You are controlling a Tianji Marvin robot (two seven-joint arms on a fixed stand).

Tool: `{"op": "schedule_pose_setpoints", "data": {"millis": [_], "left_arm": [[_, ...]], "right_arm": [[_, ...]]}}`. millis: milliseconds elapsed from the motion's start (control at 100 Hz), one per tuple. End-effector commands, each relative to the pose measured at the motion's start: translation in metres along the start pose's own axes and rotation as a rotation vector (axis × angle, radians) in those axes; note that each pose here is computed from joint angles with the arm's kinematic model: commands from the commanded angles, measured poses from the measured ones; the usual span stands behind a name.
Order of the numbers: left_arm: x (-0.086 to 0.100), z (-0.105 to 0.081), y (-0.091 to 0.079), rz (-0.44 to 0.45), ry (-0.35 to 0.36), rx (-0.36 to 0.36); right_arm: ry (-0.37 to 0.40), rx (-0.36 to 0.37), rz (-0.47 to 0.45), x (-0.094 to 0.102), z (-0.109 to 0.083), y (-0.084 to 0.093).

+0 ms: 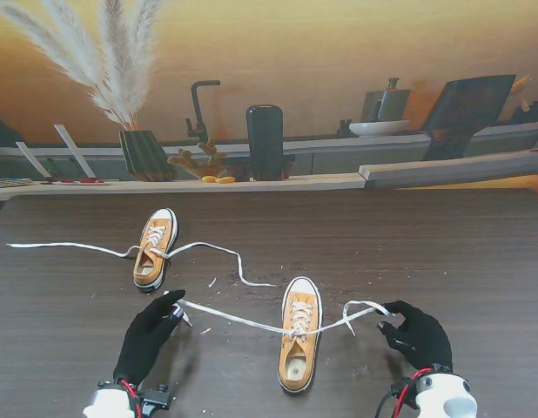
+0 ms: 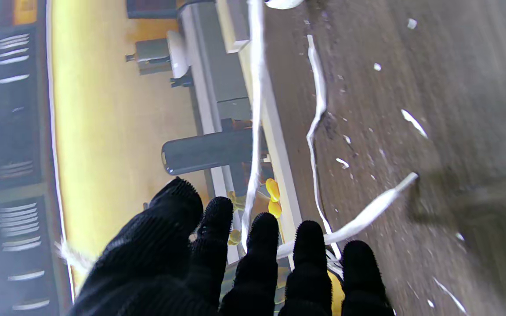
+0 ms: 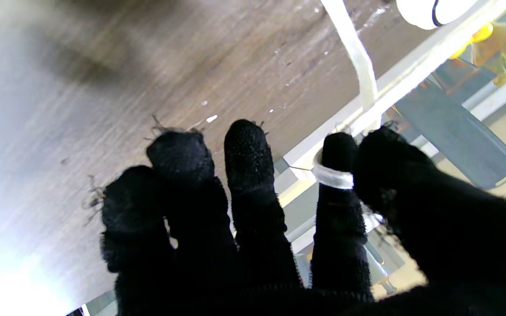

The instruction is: Tie the shoelaces into a bow on the shoes

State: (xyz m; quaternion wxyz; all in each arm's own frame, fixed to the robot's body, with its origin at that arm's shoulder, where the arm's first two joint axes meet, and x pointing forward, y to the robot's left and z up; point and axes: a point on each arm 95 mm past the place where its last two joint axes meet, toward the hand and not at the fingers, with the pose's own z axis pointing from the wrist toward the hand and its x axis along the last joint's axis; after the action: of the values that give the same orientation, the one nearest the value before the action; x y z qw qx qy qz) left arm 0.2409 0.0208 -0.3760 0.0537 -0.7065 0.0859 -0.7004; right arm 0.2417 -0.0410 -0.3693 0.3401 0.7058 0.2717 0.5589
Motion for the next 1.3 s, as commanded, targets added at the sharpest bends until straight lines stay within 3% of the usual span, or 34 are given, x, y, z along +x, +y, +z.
{"op": "schedule_pose_setpoints", "data": {"millis": [0, 260, 490, 640, 910, 1190, 1290], "left_arm": [[0.003, 0.000, -0.004, 0.046, -0.002, -0.012], [0.008, 0.002, -0.015, 0.249, -0.038, -0.010], [0.011, 0.003, -0.019, 0.354, -0.047, -0.010], [0.011, 0.001, -0.015, 0.336, -0.037, -0.031], [0.012, -0.001, -0.009, 0.295, -0.014, -0.045], [0.012, -0.002, -0.002, 0.269, -0.001, -0.066], [0.012, -0.003, -0.001, 0.265, -0.001, -0.077]], "right_arm": [[0.002, 0.006, -0.030, -0.002, -0.002, 0.002], [0.005, -0.055, -0.162, -0.003, -0.001, 0.007], [0.016, -0.079, -0.221, -0.001, -0.001, 0.009], [0.024, -0.067, -0.186, 0.001, -0.002, 0.008], [0.036, -0.014, -0.001, 0.005, -0.002, 0.006], [0.054, -0.005, 0.025, 0.004, 0.000, 0.006], [0.059, 0.029, 0.022, 0.005, -0.001, 0.007]]}}
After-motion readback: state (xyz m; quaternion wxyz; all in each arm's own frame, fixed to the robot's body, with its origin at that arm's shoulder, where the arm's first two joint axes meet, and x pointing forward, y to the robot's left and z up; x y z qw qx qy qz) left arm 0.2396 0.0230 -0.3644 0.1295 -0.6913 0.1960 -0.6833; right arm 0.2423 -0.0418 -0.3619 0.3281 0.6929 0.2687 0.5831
